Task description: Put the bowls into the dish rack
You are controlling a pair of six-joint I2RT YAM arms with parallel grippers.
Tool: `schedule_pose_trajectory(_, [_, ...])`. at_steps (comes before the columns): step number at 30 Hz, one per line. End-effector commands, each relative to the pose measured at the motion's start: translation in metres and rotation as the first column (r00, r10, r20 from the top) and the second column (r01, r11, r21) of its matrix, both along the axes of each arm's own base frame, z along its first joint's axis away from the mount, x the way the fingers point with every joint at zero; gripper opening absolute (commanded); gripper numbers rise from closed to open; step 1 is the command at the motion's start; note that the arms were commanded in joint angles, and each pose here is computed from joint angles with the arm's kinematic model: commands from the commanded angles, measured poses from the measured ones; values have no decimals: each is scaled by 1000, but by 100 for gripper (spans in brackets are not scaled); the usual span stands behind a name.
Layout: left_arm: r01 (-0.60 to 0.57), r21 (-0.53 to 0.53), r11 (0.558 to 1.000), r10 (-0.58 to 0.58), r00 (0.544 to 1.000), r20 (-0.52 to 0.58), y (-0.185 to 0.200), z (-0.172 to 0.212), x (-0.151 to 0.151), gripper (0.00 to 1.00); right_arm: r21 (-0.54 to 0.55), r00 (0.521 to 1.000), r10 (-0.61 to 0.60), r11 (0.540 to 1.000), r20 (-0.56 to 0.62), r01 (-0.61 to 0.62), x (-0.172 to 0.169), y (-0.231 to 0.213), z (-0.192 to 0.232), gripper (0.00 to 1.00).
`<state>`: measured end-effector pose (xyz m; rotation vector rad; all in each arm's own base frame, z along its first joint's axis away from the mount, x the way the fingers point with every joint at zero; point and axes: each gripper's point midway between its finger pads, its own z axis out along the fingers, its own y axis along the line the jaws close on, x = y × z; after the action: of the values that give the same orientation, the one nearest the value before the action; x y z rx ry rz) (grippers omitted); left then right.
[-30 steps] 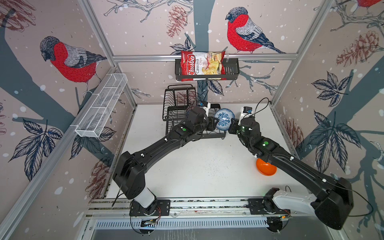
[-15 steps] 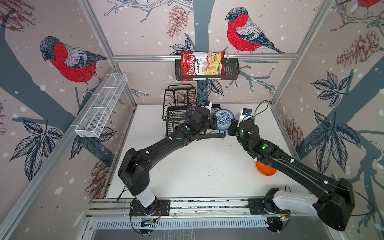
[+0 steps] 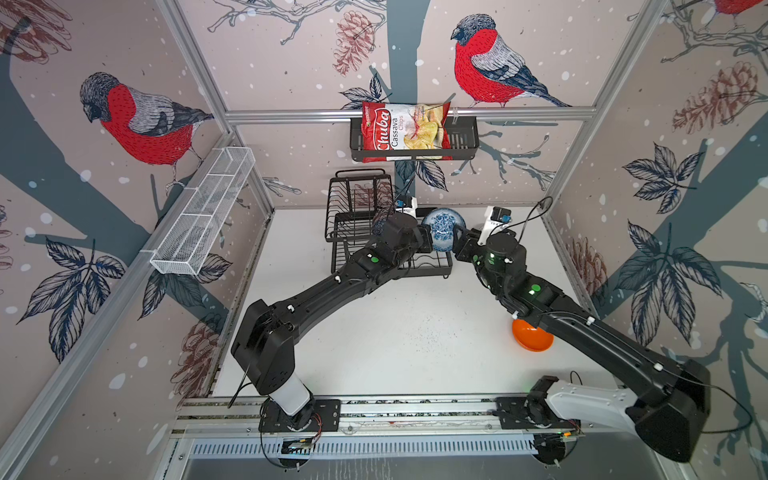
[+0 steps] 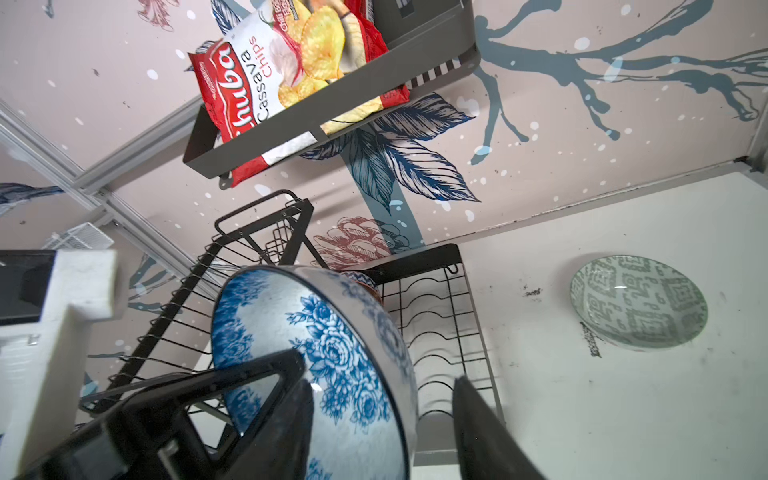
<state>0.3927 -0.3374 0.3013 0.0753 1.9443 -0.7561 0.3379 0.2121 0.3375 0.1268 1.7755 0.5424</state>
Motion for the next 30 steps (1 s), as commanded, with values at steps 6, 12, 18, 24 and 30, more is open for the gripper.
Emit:
schedule_pose_trajectory(6, [-191,-149,970,223,944,245,24,85,29,0,197,997,72,977,31,-77,5,2,53,87])
schedule_pose_trajectory(12, [-273,-169,947,316,890,329,34,99,41,0,385,990,121,912,73,-140,5,6,99,100])
schedule_pose_trajectory(18, [-339,-160,927,375,840,392,37,98,48,0,556,980,175,807,95,-198,6,18,124,100])
schedule_pose_trajectory(24, [-357,-169,919,394,798,455,40,99,42,0,720,963,245,648,109,-246,10,27,136,100])
schedule_pose_trajectory(30, [-370,-165,914,400,762,509,39,99,34,0,778,946,313,572,87,-261,25,51,132,97])
